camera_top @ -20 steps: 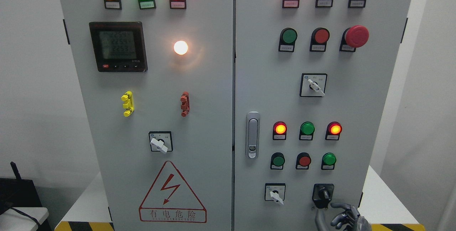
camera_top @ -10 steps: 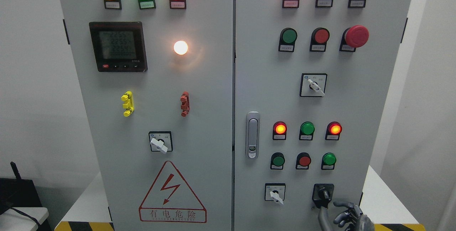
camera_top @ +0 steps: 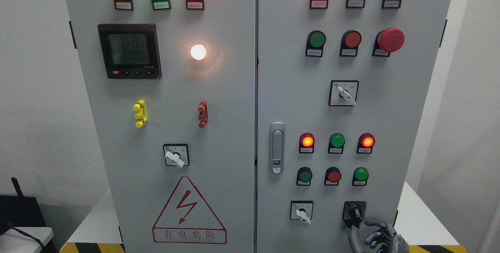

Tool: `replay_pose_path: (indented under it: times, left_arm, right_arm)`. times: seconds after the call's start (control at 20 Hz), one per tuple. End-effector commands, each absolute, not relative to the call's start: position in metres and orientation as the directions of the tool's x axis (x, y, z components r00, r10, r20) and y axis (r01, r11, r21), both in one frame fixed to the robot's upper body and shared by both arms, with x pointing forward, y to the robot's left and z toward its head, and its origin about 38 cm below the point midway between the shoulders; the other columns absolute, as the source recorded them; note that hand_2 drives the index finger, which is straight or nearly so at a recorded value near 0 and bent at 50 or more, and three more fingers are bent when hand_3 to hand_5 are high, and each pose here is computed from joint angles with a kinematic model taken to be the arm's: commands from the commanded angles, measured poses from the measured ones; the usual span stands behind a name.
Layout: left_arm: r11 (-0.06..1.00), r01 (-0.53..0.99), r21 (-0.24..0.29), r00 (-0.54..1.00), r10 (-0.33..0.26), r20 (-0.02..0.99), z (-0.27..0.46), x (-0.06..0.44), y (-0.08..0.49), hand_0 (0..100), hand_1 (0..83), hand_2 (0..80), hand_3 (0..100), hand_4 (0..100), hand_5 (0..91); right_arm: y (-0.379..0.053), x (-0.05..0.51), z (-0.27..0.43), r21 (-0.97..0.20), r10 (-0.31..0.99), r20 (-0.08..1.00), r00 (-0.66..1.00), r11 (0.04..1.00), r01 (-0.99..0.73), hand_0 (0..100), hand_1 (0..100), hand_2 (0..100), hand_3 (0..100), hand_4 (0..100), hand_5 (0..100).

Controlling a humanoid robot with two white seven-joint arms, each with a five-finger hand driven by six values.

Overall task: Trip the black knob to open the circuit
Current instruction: 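Close the right hand's fingers around the black knob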

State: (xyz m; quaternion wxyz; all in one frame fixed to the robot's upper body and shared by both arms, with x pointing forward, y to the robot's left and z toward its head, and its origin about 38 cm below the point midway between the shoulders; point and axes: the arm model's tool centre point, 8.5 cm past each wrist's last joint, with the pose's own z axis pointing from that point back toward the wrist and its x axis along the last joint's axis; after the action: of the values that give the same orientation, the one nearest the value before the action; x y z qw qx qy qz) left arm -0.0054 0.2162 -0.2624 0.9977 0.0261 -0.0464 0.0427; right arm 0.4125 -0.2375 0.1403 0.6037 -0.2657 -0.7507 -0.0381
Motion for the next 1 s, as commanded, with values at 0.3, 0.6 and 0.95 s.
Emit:
replay_pose_path:
  times: [0.3,0.6,0.95]
  left_arm:
    - [0.997,-0.055,0.046,0.993,0.050,0.102,-0.2624,-0.0002,0.2157,12,38.9,0.0,0,0,0.0]
    - [0.997,-0.055,0.045,0.993,0.051,0.102,-0.2624,-0.0002,0.2147,12,38.9,0.0,0,0,0.0]
    - [0.997,-0.054,0.046,0.994,0.049,0.102,-0.2624,-0.0002,0.2157,12,38.9,0.0,0,0,0.0]
  right_arm:
    - [-0.2311,0.4169,0.1434,-0.266,0.354,0.925,-0.139,0.863,0.430,31,74,47,85,88,94]
    - [-0.2307,0.4165,0.1432,-0.264,0.352,0.926,-0.139,0.863,0.430,33,74,48,85,88,94]
    - [-0.2328,0.4168,0.1439,-0.264,0.353,0.925,-0.138,0.861,0.434,38,74,48,85,87,94]
